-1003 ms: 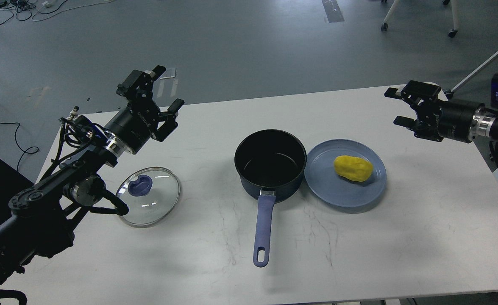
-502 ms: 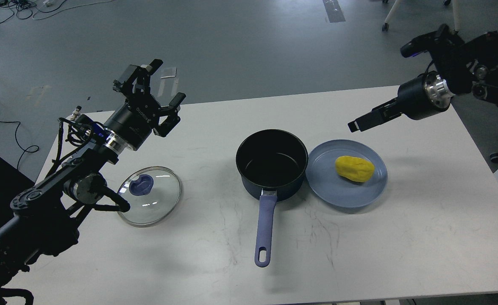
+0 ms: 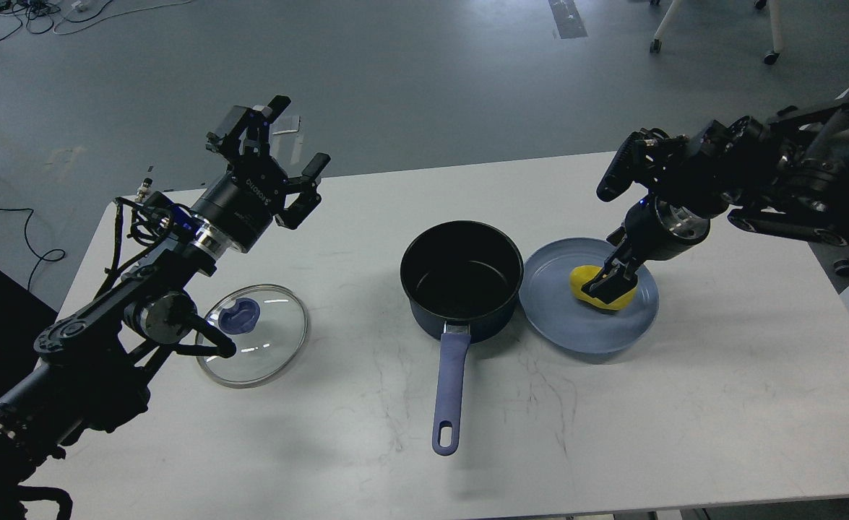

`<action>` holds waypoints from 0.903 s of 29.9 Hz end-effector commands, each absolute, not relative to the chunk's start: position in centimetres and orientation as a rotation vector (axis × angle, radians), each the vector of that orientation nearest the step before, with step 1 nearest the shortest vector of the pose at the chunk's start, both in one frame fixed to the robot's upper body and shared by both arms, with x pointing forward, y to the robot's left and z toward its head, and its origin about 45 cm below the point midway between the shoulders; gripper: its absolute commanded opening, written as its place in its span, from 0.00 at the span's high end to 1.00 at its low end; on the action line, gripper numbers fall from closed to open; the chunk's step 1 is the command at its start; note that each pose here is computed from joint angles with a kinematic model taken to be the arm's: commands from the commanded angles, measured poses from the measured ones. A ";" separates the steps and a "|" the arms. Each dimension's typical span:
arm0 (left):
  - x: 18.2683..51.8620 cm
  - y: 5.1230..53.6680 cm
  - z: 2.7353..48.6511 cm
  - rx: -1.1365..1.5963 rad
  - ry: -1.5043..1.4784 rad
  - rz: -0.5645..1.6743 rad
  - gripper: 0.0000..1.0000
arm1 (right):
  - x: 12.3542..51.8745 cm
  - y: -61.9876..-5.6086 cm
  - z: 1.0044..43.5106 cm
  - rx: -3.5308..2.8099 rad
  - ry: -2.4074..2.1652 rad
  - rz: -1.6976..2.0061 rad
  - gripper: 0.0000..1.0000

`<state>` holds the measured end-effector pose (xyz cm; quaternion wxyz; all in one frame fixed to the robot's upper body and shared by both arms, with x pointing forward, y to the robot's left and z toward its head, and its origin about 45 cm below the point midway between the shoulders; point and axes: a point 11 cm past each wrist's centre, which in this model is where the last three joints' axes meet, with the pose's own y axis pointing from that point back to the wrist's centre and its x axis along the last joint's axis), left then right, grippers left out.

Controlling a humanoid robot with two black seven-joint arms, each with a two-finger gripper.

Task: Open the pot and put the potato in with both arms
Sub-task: 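Lower the right gripper onto the yellow potato and grasp it, then carry the potato with the right gripper over the open pot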

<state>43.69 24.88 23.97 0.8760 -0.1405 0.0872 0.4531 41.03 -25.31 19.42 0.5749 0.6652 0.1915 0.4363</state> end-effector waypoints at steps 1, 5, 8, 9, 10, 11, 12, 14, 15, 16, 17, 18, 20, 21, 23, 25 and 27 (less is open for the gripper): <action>43.7 24.9 23.9 -0.293 0.182 0.947 0.02 | 40.4 -25.9 17.9 1.566 0.456 1.018 0.02; 43.7 24.9 24.0 -0.291 0.180 0.947 0.02 | 40.3 -25.7 17.0 1.577 0.447 1.045 0.02; 43.7 24.9 24.0 -0.292 0.181 0.948 0.02 | 40.1 -25.2 16.4 1.589 0.449 1.063 0.03; 43.7 24.9 24.0 -0.292 0.181 0.948 0.02 | 40.2 -25.1 16.2 1.588 0.450 1.065 0.03; 43.7 24.9 24.0 -0.292 0.181 0.948 0.02 | 40.2 -25.1 16.2 1.585 0.450 1.066 0.03; 43.7 24.9 24.0 -0.292 0.181 0.948 0.02 | 40.2 -25.1 15.9 1.584 0.449 1.069 0.04; 43.7 24.9 24.0 -0.292 0.181 0.948 0.02 | 40.2 -24.9 15.8 1.585 0.450 1.073 0.04; 43.7 24.9 24.0 -0.292 0.181 0.948 0.02 | 40.2 -24.6 15.7 1.587 0.453 1.089 0.09; 43.7 24.9 24.0 -0.292 0.181 0.948 0.02 | 40.3 -24.5 15.7 1.586 0.453 1.090 0.11; 43.7 24.9 24.0 -0.292 0.181 0.948 0.02 | 40.3 -24.4 15.7 1.585 0.455 1.093 0.19; 43.7 24.9 24.0 -0.292 0.181 0.948 0.02 | 40.3 -24.4 15.7 1.584 0.456 1.094 0.24; 43.7 24.9 24.0 -0.292 0.181 0.948 0.02 | 40.3 -24.4 15.7 1.583 0.454 1.094 0.29; 43.7 24.9 24.0 -0.292 0.181 0.948 0.02 | 40.4 -24.5 15.8 1.582 0.452 1.096 0.49; 43.7 24.9 24.0 -0.292 0.181 0.948 0.02 | 40.4 -24.4 15.8 1.583 0.452 1.098 0.60; 43.7 25.0 24.0 -0.293 0.180 0.950 0.02 | 40.4 -24.5 15.9 1.582 0.449 1.099 0.75; 43.7 25.0 24.0 -0.293 0.180 0.950 0.02 | 40.6 -24.5 16.3 1.581 0.442 1.111 0.79; 43.7 25.0 24.0 -0.293 0.180 0.950 0.02 | 41.1 -24.4 17.2 1.578 0.421 1.140 0.79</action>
